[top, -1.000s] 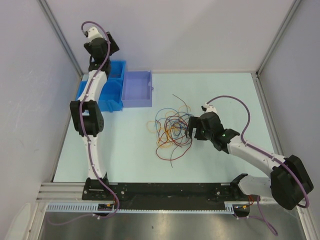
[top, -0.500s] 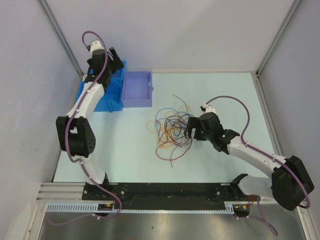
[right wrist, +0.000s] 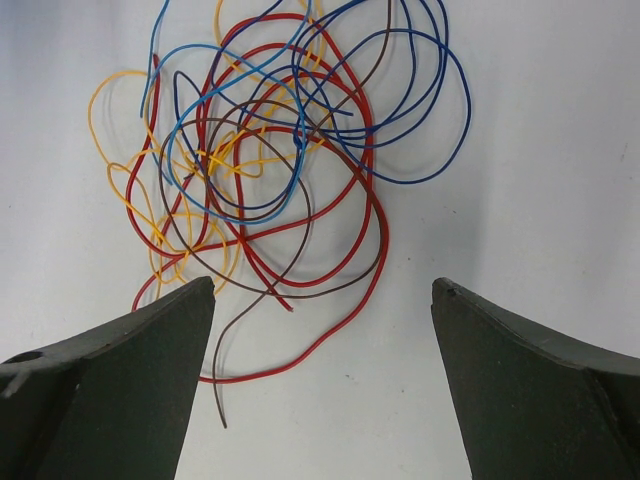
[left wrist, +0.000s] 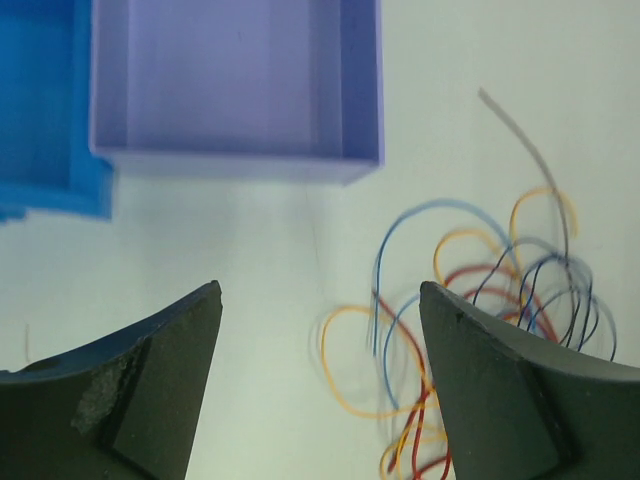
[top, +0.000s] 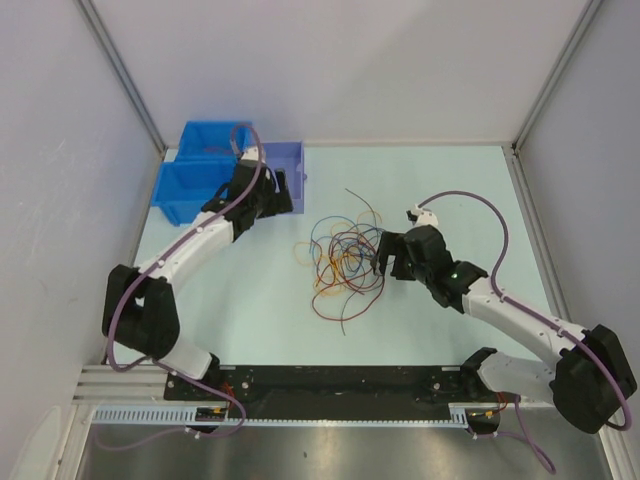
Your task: Untangle the cables
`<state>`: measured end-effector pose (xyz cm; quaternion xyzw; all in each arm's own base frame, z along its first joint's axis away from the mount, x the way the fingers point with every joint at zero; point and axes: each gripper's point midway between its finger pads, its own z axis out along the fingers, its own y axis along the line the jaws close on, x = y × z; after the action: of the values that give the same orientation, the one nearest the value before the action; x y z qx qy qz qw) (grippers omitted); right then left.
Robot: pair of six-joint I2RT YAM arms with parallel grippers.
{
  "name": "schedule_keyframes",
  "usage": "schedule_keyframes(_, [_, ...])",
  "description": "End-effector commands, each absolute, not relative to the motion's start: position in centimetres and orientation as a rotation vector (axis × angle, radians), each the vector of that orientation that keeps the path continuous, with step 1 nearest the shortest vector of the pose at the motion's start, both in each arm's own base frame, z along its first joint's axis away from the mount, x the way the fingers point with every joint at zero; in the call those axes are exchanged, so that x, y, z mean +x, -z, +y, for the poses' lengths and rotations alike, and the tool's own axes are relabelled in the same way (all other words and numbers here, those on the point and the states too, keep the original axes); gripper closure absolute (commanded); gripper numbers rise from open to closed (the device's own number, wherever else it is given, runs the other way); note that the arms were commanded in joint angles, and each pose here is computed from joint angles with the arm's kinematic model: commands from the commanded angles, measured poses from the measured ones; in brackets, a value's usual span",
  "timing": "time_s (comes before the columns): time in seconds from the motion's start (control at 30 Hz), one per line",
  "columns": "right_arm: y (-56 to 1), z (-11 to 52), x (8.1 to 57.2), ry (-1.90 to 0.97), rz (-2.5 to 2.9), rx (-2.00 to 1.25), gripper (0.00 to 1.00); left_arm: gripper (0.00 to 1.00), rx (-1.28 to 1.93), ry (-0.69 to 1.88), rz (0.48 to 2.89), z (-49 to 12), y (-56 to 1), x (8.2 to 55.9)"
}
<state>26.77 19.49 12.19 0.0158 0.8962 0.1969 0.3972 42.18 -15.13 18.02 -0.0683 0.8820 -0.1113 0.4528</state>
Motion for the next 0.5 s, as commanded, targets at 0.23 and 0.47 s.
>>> schedule_keyframes(0.23, [-12.4, 18.5, 26.1, -0.452, 2.271, 0.102, 0.06, 0.18, -0.009, 0.491, 2.283, -20.1, -13.7, 31.6])
schedule_keyframes(0.47, [-11.9, 18.0, 25.4, -0.426, 2.294, 0.090, 0.06, 0.20, 0.065, 0.543, 2.326, -21.1, -11.7, 26.6])
